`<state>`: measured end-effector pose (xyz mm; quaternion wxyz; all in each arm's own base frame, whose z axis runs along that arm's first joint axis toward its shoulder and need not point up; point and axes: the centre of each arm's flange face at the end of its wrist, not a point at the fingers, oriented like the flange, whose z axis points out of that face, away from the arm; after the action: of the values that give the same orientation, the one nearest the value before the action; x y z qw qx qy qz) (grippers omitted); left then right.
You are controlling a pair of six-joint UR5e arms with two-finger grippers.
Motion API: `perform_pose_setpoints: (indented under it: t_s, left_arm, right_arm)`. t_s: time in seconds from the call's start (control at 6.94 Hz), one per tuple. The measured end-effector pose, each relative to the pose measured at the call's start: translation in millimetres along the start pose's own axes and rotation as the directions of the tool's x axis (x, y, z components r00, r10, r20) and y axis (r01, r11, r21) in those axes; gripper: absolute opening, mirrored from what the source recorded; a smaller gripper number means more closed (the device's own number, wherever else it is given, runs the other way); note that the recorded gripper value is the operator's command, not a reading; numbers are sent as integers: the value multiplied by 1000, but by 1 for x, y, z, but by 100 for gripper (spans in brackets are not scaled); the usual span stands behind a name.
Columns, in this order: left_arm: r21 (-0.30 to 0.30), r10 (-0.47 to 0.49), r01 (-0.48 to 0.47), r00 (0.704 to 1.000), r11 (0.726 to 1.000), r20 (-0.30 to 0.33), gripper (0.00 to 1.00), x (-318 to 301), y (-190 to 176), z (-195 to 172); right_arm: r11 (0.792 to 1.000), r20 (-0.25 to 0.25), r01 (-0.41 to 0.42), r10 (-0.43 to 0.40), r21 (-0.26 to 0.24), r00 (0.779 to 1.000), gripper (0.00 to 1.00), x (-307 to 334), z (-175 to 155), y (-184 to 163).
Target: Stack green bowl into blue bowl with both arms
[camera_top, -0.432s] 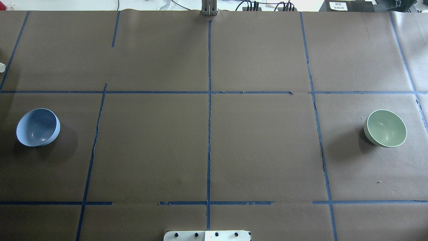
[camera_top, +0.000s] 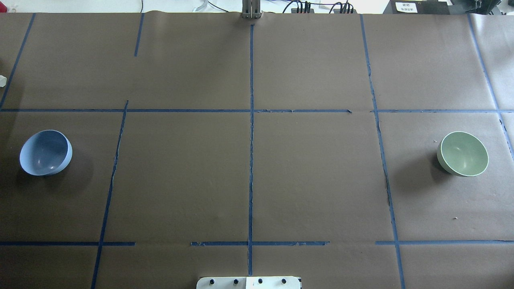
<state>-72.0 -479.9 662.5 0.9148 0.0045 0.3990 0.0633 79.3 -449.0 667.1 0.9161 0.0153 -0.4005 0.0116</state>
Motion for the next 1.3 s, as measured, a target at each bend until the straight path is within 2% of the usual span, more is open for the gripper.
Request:
perform_pose_setpoints:
  t_s: [0.29,0.72,1.3]
  left_arm:
    - [5,6,-6,1000,1000,-6,100,3,0,-1]
    - [20,25,-25,1000,999,-7,100,5,0,-3]
    - [30,34,-34,999,999,-1,100,9,-3,-7]
  right_arm:
    - [1000,2,1,-1,3,1000,100,-2,-2,-1]
    - [1000,42,5,-5,8,999,100,-7,-3,-3]
    - [1000,45,19,-20,20,999,100,-13,-8,-8]
